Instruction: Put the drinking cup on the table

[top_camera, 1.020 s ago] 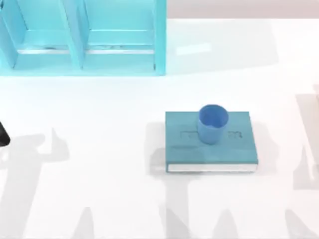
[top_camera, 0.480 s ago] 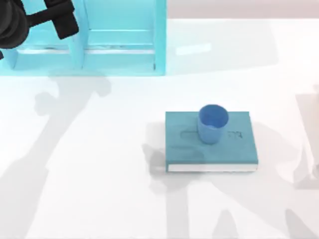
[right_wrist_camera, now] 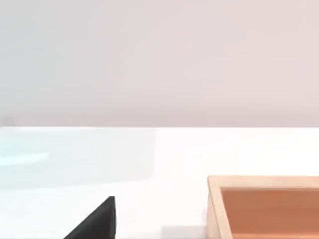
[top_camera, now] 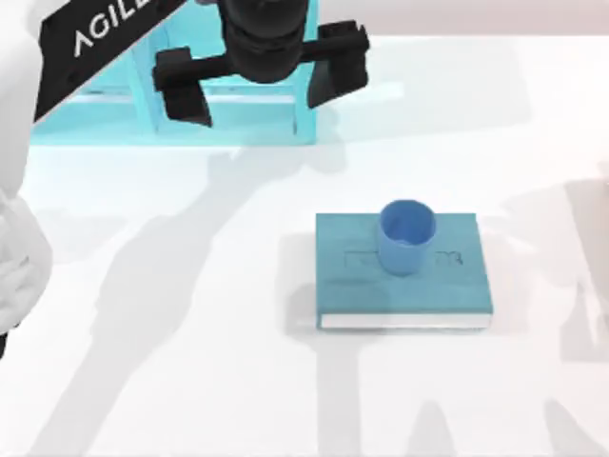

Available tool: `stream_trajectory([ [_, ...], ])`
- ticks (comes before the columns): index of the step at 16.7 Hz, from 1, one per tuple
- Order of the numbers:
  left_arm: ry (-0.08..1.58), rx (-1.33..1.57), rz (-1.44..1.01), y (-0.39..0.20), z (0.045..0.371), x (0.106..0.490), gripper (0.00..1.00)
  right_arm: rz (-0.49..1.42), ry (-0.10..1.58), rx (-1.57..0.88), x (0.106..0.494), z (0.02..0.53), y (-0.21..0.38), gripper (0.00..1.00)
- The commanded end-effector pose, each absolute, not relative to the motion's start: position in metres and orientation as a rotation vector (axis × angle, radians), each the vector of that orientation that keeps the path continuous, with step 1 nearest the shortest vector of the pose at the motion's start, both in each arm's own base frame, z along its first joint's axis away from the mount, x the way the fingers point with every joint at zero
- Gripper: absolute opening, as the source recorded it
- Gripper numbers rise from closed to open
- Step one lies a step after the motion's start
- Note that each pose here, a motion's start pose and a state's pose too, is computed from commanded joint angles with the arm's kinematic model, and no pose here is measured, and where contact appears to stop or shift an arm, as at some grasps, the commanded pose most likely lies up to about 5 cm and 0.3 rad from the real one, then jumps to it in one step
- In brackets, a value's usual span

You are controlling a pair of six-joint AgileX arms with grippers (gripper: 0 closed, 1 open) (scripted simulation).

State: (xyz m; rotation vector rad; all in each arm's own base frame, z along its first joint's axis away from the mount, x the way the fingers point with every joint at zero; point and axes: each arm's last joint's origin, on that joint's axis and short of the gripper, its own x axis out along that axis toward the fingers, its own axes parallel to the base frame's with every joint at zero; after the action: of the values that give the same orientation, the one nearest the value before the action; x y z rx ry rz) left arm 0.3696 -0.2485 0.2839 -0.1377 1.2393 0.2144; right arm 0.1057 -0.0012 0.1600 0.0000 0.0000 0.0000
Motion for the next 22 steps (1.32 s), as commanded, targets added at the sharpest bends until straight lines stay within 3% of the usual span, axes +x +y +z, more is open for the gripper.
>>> stream_trajectory([
  [5,1.279,-0.037,0.11,-0.342,0.267,0.336,1.0,0.0,0.0,0.0,0.106,0.16,-0.001,1.0],
  [9,1.274,0.007,0.018,-0.385,0.265,0.299,1.0,0.0,0.0,0.0,0.106,0.16,-0.001,1.0],
  [18,1.268,0.015,-0.014,-0.395,0.266,0.286,1.0,0.0,0.0,0.0,0.106,0.16,-0.001,1.0],
  [22,1.271,0.02,-0.014,-0.4,0.25,0.293,1.0,0.0,0.0,0.0,0.106,0.16,-0.001,1.0],
])
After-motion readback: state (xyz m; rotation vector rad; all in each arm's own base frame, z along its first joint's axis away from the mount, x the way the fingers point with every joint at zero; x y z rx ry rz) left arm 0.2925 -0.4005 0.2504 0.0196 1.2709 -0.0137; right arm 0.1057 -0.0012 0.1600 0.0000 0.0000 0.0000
